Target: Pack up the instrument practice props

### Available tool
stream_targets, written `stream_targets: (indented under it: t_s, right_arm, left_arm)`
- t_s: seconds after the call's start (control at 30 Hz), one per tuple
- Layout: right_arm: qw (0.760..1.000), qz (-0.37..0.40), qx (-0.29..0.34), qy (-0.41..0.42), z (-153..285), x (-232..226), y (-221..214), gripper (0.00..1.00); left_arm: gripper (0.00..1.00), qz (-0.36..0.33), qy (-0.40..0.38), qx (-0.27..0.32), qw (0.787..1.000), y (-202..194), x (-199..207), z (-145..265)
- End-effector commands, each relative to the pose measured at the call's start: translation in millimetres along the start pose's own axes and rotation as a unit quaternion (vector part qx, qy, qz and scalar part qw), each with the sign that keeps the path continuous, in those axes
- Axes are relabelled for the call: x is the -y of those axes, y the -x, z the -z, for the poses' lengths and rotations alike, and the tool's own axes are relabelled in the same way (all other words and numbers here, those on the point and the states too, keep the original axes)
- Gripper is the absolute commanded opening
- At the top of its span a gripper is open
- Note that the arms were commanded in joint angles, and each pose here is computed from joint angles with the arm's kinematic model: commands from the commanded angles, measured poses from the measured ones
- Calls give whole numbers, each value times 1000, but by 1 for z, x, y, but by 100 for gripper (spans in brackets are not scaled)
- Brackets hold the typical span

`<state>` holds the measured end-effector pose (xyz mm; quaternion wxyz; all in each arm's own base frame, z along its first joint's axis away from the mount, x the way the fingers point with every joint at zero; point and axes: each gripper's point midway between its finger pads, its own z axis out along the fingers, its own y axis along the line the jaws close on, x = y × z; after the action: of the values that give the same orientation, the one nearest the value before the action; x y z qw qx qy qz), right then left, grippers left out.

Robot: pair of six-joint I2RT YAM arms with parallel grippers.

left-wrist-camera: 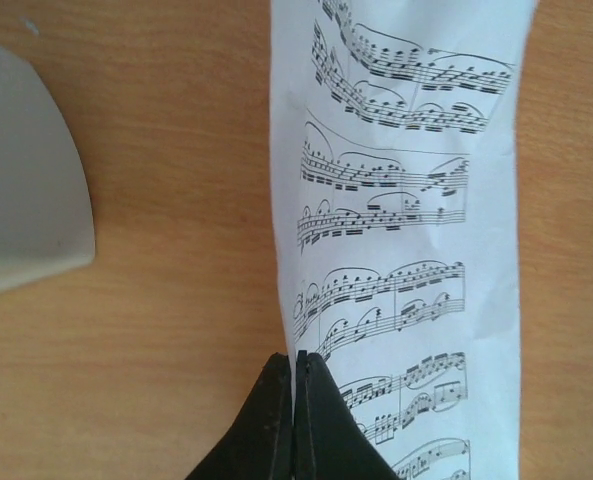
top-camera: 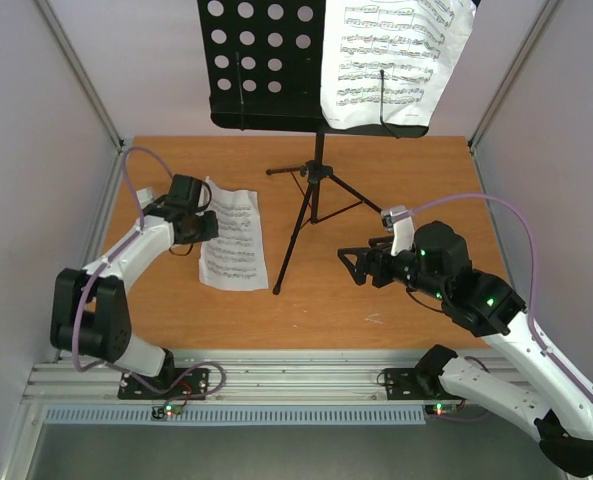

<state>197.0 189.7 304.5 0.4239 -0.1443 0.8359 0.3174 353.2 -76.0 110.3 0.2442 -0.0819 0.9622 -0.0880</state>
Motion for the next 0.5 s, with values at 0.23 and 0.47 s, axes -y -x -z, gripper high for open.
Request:
stream_targets:
  t_s: [0.23,0.47]
  right_arm:
    - [1000,-7,10,-23,3,10,-2,93]
    - [998,-12,35,-57,10,21,7,98]
  left_arm:
    - [31,-54,44,27,997,43,-3,-16]
    - [65,-46,2,66,997,53,12,17]
